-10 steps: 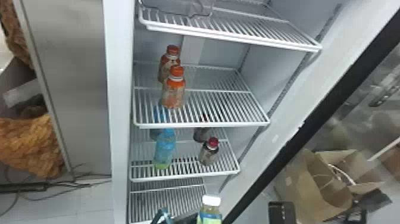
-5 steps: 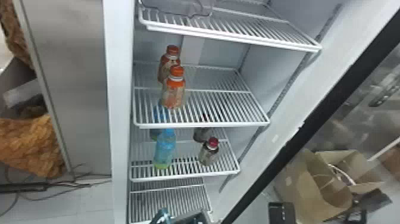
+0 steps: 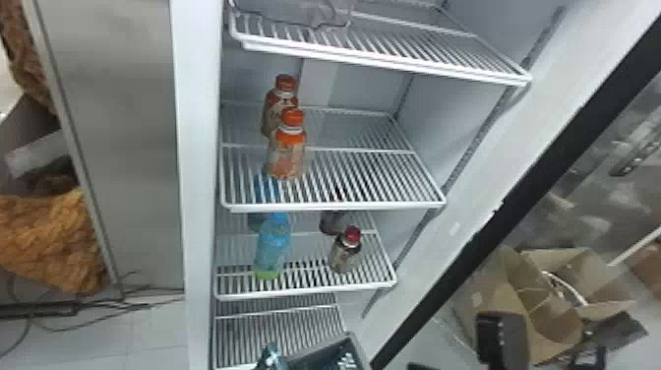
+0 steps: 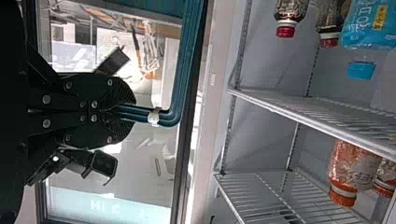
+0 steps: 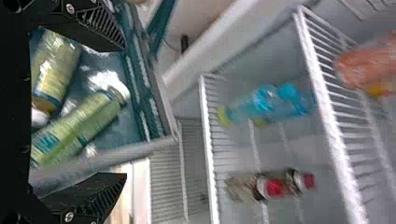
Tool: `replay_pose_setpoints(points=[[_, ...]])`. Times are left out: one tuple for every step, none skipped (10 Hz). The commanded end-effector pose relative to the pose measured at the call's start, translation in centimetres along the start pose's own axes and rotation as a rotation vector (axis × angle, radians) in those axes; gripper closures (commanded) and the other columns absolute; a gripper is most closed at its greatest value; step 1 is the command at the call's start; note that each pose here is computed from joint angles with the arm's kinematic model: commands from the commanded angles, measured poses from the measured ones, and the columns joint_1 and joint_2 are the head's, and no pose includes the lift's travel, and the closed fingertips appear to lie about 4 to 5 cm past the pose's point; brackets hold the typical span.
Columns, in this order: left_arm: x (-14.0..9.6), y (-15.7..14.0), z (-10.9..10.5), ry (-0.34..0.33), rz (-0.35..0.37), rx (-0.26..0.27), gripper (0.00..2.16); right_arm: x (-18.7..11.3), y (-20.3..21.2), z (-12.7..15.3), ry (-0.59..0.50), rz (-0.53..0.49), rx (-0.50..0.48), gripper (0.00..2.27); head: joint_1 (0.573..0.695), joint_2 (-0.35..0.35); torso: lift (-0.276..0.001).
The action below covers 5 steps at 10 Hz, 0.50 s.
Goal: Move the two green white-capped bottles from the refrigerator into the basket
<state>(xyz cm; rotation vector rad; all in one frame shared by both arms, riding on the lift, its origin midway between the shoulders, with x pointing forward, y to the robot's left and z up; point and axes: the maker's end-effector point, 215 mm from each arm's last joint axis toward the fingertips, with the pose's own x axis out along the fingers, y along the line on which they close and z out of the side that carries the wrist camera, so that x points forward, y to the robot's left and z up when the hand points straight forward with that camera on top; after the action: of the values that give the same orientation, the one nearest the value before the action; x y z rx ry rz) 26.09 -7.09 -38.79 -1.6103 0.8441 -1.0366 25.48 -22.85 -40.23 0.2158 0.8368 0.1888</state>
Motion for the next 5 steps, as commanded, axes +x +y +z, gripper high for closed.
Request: replay_pose_setpoints(points=[[0.0,0.0,0.0,0.001,0.001,0.001,1.21,-1.1,-2.4,2.6,-0.067,-0.093,-0.049,0.10,0.695,-0.350,-0.004],[0.0,0.0,0.0,0.001,0.001,0.001,1.22,-1.7,-3.3,4.9,-0.143,-0.135,-0.080,0.10,0.695,-0.350,-0.004],[0.0,0.1,-0.1,0.003,0.003,0.000,1.22,-2.0,-3.7,8.0,-0.254,-0.149,-0.107,0.10,0.695,-0.350,-0.004],[0.0,0.0,-0.1,0.002,0.001,-0.002,1.21,-2.2,-4.0,9.9,-0.335,-0.146,-0.112,0.10,0.695,-0.350,-0.004],[0.1,0.0,-0.1,0.001,0.000,-0.002,1.21,-2.4,-3.9,11.6,-0.415,-0.129,-0.116,0.10,0.695,-0.350,-0.004]])
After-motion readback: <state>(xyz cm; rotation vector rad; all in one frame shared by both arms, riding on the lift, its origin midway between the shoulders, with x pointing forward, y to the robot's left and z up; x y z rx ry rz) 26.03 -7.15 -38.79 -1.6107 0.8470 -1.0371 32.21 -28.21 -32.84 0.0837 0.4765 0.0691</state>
